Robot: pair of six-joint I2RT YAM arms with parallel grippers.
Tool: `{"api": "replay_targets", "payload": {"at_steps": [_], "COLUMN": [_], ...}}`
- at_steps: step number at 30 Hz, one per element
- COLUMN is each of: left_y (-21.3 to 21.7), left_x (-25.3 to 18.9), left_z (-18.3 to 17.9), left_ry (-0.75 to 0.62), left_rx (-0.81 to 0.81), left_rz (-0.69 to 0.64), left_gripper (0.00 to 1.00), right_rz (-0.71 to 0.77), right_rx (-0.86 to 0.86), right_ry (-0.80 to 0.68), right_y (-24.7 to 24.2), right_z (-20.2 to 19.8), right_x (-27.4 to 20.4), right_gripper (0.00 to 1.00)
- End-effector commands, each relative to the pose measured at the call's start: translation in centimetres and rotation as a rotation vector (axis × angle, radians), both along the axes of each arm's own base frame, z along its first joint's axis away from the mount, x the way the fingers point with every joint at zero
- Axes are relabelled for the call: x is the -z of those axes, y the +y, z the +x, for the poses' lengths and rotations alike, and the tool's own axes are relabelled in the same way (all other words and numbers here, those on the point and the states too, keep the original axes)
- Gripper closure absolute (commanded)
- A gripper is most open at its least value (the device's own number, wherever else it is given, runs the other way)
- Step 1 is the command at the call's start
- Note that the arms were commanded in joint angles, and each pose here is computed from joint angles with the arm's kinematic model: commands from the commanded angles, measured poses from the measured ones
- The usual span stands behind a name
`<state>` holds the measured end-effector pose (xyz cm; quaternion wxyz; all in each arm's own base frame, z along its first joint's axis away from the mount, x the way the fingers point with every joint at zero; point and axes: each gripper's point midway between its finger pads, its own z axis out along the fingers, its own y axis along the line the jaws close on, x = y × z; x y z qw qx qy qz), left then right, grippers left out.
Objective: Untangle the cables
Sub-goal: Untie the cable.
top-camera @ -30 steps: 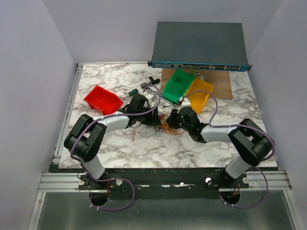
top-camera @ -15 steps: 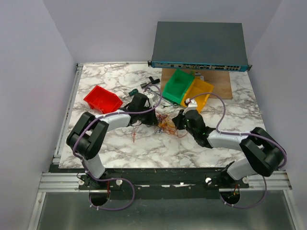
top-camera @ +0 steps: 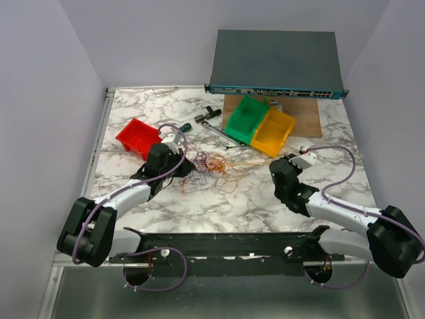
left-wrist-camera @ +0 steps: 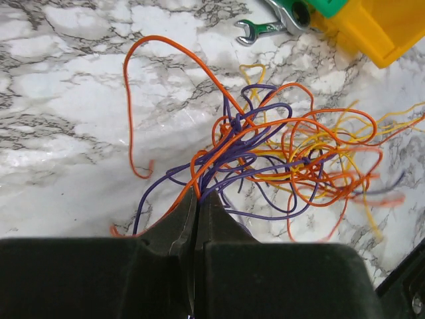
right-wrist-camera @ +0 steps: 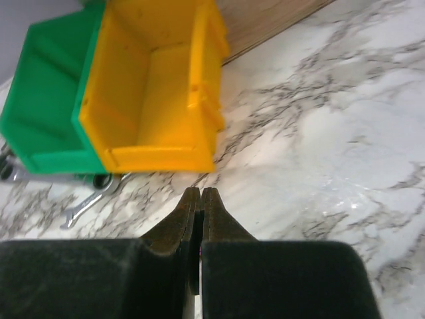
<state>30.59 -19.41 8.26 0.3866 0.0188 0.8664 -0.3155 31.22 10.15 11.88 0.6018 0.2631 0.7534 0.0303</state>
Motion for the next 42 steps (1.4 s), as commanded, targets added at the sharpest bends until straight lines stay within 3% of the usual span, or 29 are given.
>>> {"api": "replay_targets", "payload": {"at_steps": [1, 8, 11, 14, 17, 20, 26, 32, 42], "left_y": [1.9, 0.9, 0.7, -0.2, -1.3, -2.0, -2.9, -3.4, -4.6], "left_x": [-2.1, -1.9, -2.2, -2.4, -2.4, -2.3, -2.0, -1.8, -2.0], "left_z": [1.4, 1.5, 1.3, 1.0, 0.7, 0.4, 0.2, 0.1, -0.4], "left_ry": [-0.128, -0.092, -0.109, -0.114, -0.115, -0.109, -0.087, -0.073, -0.07], "left_rx": [-0.11, -0.065, -0.047, 0.0, 0.055, 0.087, 0.131, 0.155, 0.213], "left_rz": [0.004, -0.009, -0.013, -0.015, 0.001, 0.017, 0.007, 0.007, -0.026], "left_gripper": [1.0, 1.0, 1.0, 1.0, 1.0, 1.0, 1.0, 1.0, 1.0], "right_rz": [-0.041, 0.037, 0.046, -0.041, -0.057, -0.057, -0.039, 0.016, 0.006], "right_rx": [0.303, 0.45, 0.385, 0.051, -0.358, -0.606, -1.021, -1.245, -1.294], "right_ry": [-0.06, -0.154, -0.139, -0.103, -0.152, -0.179, -0.127, -0.059, 0.111], "right_y": [-6.2, -9.4, -8.3, -3.4, 3.3, 7.7, 15.2, 19.3, 22.9], "right_z": [-2.3, -4.7, -4.1, -1.7, -1.0, -1.5, -3.2, -4.6, -3.7], "right_x": [-0.7, -1.6, -1.9, -2.5, -3.1, -3.1, -1.5, 0.3, 4.6], "right_gripper": [0.99, 0.99, 0.99, 0.86, 0.56, 0.36, 0.35, 0.36, 0.41]}}
